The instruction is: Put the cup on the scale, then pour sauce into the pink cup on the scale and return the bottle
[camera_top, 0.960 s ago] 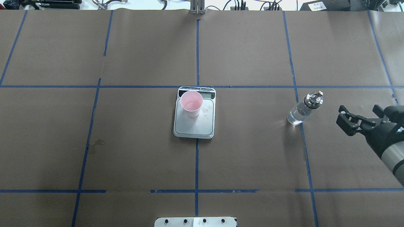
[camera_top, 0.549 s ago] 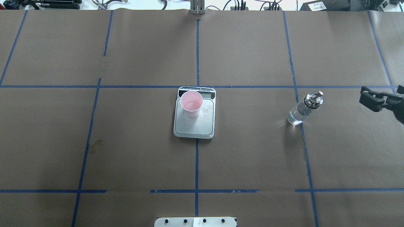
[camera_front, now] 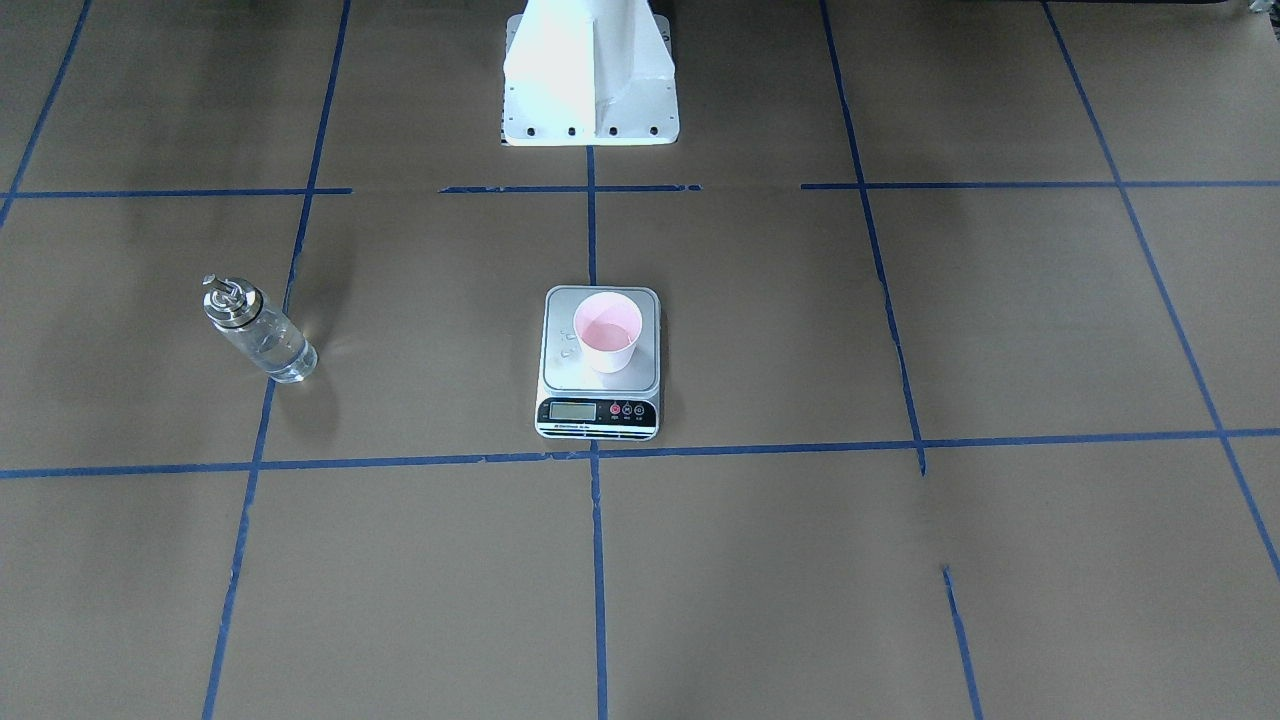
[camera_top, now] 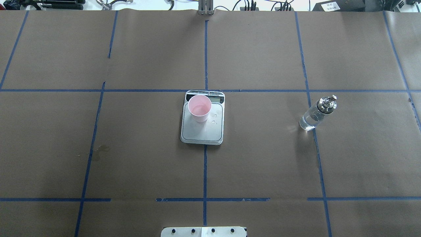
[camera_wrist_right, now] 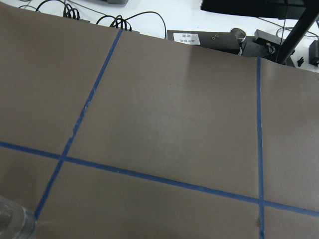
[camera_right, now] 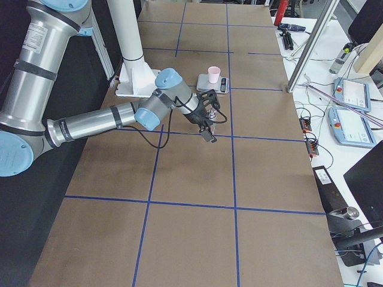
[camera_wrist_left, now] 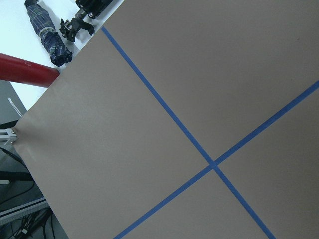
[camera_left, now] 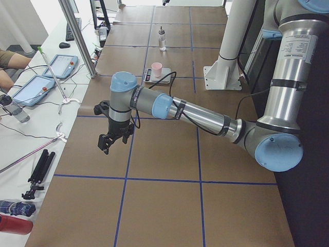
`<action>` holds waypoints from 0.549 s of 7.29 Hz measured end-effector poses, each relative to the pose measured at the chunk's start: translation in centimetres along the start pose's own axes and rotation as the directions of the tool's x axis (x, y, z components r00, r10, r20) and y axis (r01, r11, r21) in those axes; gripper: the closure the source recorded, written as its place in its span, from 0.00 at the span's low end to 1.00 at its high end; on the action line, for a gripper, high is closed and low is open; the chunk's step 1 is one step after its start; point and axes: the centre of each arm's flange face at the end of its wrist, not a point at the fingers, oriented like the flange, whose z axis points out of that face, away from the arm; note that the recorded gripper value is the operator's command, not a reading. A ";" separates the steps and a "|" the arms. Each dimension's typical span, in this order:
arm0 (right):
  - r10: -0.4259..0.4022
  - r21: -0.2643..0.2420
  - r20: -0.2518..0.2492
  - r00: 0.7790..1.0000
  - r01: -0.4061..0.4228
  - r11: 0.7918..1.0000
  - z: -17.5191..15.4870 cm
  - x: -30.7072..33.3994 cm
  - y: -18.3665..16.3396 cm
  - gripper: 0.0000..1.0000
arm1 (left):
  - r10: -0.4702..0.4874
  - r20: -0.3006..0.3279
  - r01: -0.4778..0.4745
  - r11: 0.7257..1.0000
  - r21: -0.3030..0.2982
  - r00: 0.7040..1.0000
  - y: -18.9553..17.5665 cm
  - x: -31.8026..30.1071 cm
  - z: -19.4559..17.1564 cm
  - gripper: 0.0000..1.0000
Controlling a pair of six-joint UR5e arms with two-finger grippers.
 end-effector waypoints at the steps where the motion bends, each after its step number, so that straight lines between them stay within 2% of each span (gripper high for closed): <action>1: -0.023 -0.045 0.053 0.998 0.025 0.999 0.8 5.0 -0.1 0.00 | 0.000 0.000 0.000 1.000 0.000 1.000 0.0 0.0 0.0 0.00; 2: -0.035 -0.089 0.094 0.995 0.044 0.995 1.3 9.3 0.7 0.00 | 0.001 0.000 -0.001 1.000 0.000 1.000 0.0 0.0 0.0 0.00; 3: -0.050 -0.143 0.111 0.993 0.066 0.988 1.5 12.5 1.7 0.00 | 0.001 0.000 -0.001 1.000 -0.001 1.000 0.0 0.0 0.1 0.00; 4: -0.067 -0.222 0.103 0.992 0.088 0.971 1.6 15.1 2.5 0.00 | 0.000 -0.002 0.000 1.000 -0.004 1.000 0.3 0.0 0.3 0.00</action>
